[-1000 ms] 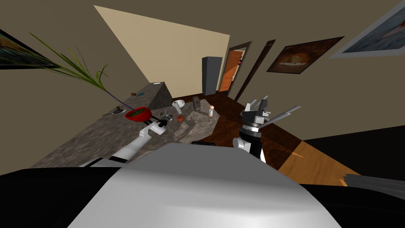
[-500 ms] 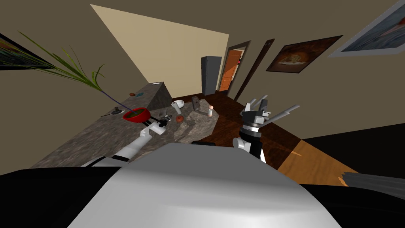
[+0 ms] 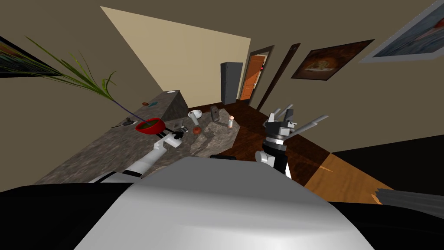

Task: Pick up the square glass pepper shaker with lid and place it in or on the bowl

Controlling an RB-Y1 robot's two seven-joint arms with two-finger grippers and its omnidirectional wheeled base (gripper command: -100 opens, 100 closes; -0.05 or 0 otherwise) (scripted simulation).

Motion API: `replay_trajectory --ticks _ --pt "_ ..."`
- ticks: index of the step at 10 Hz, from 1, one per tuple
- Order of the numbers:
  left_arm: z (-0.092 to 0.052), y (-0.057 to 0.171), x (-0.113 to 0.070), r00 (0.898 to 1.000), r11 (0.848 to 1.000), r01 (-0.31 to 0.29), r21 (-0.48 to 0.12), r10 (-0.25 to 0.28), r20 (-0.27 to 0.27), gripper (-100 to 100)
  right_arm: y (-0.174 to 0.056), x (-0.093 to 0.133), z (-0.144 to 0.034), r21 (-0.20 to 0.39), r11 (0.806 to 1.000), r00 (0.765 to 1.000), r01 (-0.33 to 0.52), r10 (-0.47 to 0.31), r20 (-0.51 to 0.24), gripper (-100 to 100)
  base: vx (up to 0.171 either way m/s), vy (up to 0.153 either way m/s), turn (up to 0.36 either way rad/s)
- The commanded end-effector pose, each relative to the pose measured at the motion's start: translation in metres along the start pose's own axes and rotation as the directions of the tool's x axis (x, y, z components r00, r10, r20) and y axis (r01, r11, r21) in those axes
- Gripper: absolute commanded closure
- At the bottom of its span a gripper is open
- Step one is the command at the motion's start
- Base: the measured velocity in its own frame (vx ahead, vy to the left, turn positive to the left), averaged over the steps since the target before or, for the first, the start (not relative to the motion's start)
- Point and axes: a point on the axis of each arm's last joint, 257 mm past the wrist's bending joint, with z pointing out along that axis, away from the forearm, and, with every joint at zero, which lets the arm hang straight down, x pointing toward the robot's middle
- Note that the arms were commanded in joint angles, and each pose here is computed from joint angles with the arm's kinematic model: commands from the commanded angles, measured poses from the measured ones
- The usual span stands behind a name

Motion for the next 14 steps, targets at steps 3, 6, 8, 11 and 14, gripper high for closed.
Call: replay_trajectory --ticks 3,6,8,11,14 --pt "-0.004 -0.003 -0.002 1.000 1.000 -0.001 0.002 0.001 -0.003 100 0.000 0.000 0.000 0.000 1.000 1.000 0.000 0.000 0.000 0 0.003 -0.001 0.005" --pt "0.001 0.015 -0.017 1.000 0.999 0.012 -0.036 -0.011 0.014 100 0.000 0.000 0.000 0.000 1.000 1.000 0.000 0.000 0.000 0 -0.008 -0.003 -0.078" --pt "0.002 0.025 -0.029 0.999 0.998 0.018 -0.057 -0.017 0.027 100 0.000 0.000 0.000 0.000 1.000 1.000 0.000 0.000 0.000 0 -0.030 -0.002 -0.216" --pt "0.002 0.061 -0.073 0.997 0.989 0.044 -0.138 -0.034 0.075 100 0.000 0.000 0.000 0.000 1.000 1.000 0.000 0.000 0.000 0 -0.041 0.021 -0.268" --pt "-0.001 0.088 -0.107 0.992 0.977 0.072 -0.202 -0.050 0.113 100 0.000 0.000 0.000 0.000 1.000 1.000 0.000 0.000 0.000 0 -0.042 0.047 -0.225"
